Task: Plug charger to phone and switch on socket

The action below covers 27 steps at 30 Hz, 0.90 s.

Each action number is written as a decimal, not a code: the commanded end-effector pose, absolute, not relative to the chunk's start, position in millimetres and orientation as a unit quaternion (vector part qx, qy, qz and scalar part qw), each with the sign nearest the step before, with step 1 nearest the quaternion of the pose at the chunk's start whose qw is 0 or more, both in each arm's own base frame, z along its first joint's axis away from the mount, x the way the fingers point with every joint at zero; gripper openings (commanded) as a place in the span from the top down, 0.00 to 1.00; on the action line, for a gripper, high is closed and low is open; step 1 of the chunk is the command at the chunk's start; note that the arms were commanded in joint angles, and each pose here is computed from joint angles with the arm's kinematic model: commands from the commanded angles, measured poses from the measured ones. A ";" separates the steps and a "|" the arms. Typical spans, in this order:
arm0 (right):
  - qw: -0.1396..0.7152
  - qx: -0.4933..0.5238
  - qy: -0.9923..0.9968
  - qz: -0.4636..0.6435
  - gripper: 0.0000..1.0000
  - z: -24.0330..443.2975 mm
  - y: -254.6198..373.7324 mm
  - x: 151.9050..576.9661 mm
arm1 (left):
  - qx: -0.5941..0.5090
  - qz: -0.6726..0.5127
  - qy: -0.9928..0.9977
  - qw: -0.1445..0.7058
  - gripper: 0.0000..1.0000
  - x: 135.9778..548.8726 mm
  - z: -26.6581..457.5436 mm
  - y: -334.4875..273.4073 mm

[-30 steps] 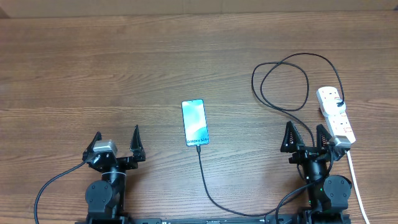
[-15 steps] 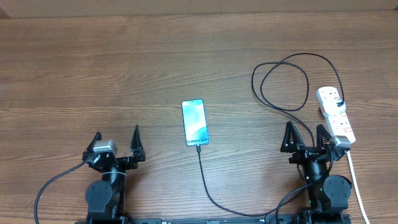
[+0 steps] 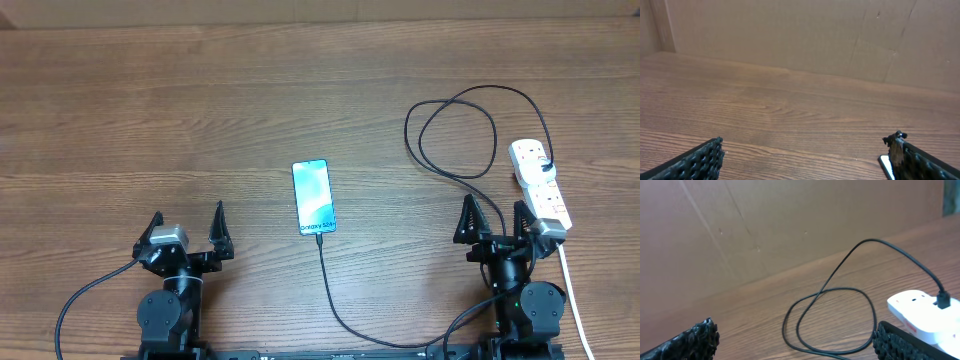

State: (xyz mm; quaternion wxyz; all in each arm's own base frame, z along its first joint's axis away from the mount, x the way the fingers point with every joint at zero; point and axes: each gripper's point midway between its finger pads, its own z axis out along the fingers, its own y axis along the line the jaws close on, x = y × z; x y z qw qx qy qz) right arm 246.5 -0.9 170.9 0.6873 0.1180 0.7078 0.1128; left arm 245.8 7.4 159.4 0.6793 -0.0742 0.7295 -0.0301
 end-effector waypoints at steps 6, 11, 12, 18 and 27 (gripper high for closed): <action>0.697 0.069 0.712 0.053 0.00 169.9 -4.8 246.5 | -0.065 -0.025 0.728 0.682 0.00 246.0 157.8 7.3; 0.696 0.060 0.713 0.063 0.00 169.5 -0.2 246.5 | -0.065 -0.025 0.728 0.682 0.00 246.0 157.8 7.3; 0.696 0.060 0.713 0.063 0.00 169.5 -0.2 246.5 | -0.065 -0.025 0.728 0.682 0.00 246.0 157.8 7.3; 0.696 0.061 0.713 0.062 0.00 169.7 -0.9 246.5 | -0.065 -0.025 0.728 0.682 0.00 246.0 157.8 7.3; 0.696 0.061 0.713 0.062 0.00 169.7 -0.9 246.5 | -0.065 -0.025 0.728 0.682 0.00 246.0 157.8 7.3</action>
